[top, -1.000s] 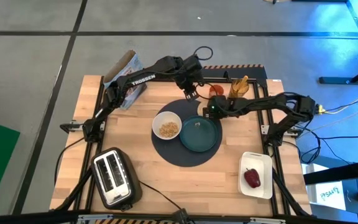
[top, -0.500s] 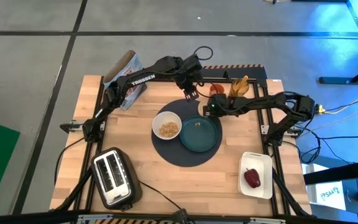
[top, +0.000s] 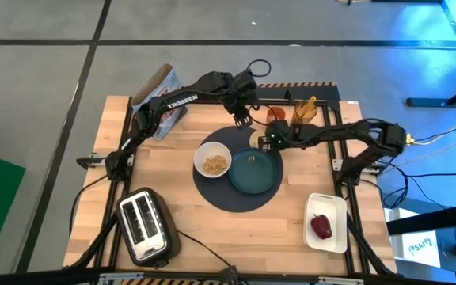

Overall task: Arrange a breakfast setting
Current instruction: Put the toasted bagel on top of the green plate on the blue table mat, then put the apple to the bottom of the toasted bagel on top of the green plate on the blue table mat

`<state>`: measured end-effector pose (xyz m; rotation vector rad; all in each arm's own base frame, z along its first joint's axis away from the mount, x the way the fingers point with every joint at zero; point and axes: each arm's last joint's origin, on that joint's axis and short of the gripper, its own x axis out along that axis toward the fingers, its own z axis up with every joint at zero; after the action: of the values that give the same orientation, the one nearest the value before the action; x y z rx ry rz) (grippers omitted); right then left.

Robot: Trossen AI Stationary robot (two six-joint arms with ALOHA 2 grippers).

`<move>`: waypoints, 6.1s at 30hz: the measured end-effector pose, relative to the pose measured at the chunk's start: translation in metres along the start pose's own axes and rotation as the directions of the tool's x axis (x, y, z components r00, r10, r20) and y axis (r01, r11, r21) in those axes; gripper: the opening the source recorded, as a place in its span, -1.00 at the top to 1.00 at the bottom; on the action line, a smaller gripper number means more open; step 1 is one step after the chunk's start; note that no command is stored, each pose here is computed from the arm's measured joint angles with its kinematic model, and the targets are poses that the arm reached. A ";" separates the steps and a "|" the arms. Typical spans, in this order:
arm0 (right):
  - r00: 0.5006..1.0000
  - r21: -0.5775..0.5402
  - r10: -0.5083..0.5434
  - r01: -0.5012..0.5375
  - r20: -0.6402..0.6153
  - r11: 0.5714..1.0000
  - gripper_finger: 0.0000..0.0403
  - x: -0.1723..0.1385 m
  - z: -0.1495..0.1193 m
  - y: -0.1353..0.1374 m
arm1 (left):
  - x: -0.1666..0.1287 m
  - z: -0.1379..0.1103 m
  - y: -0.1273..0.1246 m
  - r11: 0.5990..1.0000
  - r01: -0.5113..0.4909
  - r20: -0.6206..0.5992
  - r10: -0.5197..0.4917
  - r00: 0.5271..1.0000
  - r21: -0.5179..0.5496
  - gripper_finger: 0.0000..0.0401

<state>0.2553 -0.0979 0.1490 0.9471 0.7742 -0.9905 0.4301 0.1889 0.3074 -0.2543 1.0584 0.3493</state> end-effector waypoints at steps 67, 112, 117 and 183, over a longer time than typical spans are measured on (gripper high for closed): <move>0.737 -0.152 -0.002 -0.137 -0.676 0.979 0.06 -0.201 -0.198 -0.051 | 0.001 -0.011 -0.084 0.968 0.157 -0.021 -0.156 0.988 0.196 0.47; 0.981 -0.438 0.188 -0.187 -0.040 0.879 -0.41 -0.222 -0.205 -0.016 | -0.072 0.009 -0.112 0.872 0.333 0.264 -0.437 0.860 0.359 0.04; 0.944 -0.591 0.308 -0.183 0.117 0.786 -0.41 -0.227 -0.196 -0.005 | -0.078 0.013 -0.134 0.751 0.357 0.293 -0.579 0.761 0.556 0.18; 0.729 -0.696 0.602 -0.247 0.325 0.674 -0.42 -0.291 -0.128 0.071 | -0.116 0.006 -0.182 0.502 0.142 0.333 -0.734 0.593 0.853 0.50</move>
<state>0.2016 0.1329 0.3726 0.2158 0.3018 -0.4511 0.4563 0.0057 0.4189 0.3558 0.2679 -0.5462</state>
